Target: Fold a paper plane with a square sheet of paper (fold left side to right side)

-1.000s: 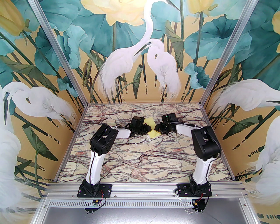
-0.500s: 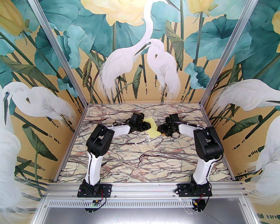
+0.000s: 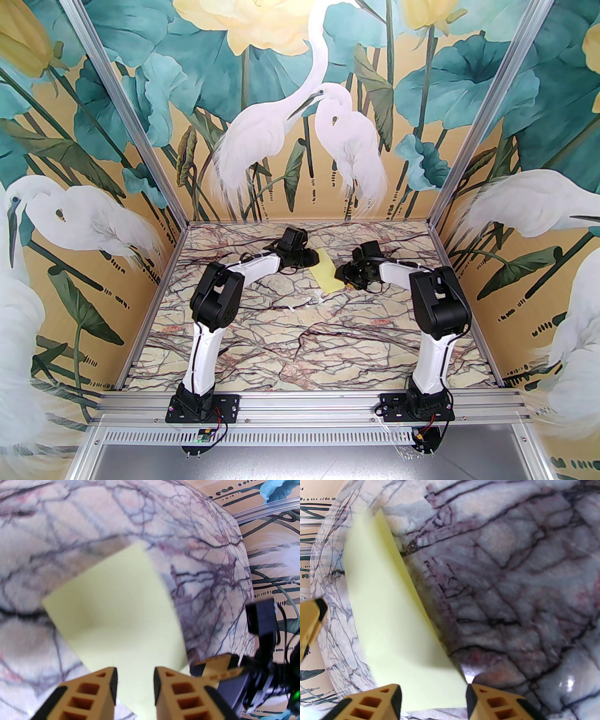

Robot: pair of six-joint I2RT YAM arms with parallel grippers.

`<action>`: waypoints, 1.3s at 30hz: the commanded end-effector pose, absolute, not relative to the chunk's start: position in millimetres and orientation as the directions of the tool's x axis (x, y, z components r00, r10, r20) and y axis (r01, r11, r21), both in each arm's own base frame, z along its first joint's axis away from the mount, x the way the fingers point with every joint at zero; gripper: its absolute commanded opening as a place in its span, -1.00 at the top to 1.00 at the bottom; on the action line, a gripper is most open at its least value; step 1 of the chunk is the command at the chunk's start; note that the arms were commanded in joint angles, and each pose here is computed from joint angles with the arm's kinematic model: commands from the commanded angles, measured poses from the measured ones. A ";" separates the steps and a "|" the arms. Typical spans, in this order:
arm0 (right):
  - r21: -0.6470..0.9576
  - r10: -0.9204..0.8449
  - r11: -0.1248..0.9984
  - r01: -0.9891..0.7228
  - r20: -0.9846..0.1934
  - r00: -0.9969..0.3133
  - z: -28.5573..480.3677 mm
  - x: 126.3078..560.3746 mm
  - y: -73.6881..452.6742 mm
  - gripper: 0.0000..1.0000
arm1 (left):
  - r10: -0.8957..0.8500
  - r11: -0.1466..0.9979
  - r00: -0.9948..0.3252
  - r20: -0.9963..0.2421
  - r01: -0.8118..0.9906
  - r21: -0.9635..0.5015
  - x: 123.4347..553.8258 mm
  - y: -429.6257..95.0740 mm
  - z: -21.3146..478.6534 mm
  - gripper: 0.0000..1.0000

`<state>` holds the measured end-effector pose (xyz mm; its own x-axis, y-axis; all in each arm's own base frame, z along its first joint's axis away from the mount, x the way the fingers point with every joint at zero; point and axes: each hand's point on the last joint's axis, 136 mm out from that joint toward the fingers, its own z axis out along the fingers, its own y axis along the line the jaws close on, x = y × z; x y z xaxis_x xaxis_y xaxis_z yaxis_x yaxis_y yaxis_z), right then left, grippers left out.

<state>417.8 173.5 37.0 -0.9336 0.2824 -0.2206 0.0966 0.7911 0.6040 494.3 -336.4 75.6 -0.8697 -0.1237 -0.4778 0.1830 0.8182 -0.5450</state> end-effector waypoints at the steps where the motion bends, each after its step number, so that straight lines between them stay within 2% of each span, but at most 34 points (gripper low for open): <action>1: 0.578 0.309 0.813 0.077 -0.315 -0.897 66.2 417.9 159.8 -0.31 | -0.081 0.846 -0.905 -0.419 0.160 -0.509 495.3 -341.6 45.5 0.40; 2: 0.574 0.314 0.815 0.076 -0.327 -0.891 71.8 415.8 157.4 -0.52 | -0.077 0.848 -0.910 -0.407 0.154 -0.506 494.1 -343.7 41.3 0.41; 4: 0.573 0.321 0.817 0.072 -0.347 -0.881 82.0 410.8 154.0 -0.81 | -0.061 0.859 -0.925 -0.376 0.143 -0.492 488.1 -345.1 22.1 0.42; 9: 0.577 0.336 0.815 0.060 -0.385 -0.859 104.8 400.9 149.1 -0.95 | -0.014 0.856 -0.944 -0.328 0.159 -0.492 465.4 -351.6 6.1 0.43; 13: 0.584 0.341 0.810 0.048 -0.404 -0.849 117.5 392.5 147.5 -0.96 | 0.048 0.858 -0.957 -0.286 0.186 -0.479 438.6 -353.0 -7.2 0.44; 25: 0.591 0.313 0.807 0.014 -0.406 -0.859 122.3 360.0 153.5 -0.99 | 0.181 0.824 -0.940 -0.290 0.306 -0.477 350.3 -347.2 10.9 0.44; 29: 0.584 0.263 0.811 -0.006 -0.375 -0.889 106.3 345.0 161.2 -0.83 | 0.176 0.825 -0.941 -0.288 0.301 -0.479 333.5 -339.1 14.8 0.44; 33: 0.557 0.215 0.830 -0.015 -0.345 -0.914 84.4 342.1 165.4 -0.66 | 0.134 0.834 -0.938 -0.320 0.281 -0.475 331.9 -331.1 29.9 0.35; 35: 0.533 0.191 0.846 -0.018 -0.335 -0.923 74.7 342.5 168.0 -0.66 | 0.109 0.827 -0.933 -0.343 0.276 -0.490 331.7 -330.1 43.9 0.22; 39: 0.484 0.121 0.873 -0.058 -0.332 -0.936 58.6 345.2 179.7 -0.69 | 0.059 0.815 -0.920 -0.388 0.269 -0.513 327.6 -323.3 68.6 0.13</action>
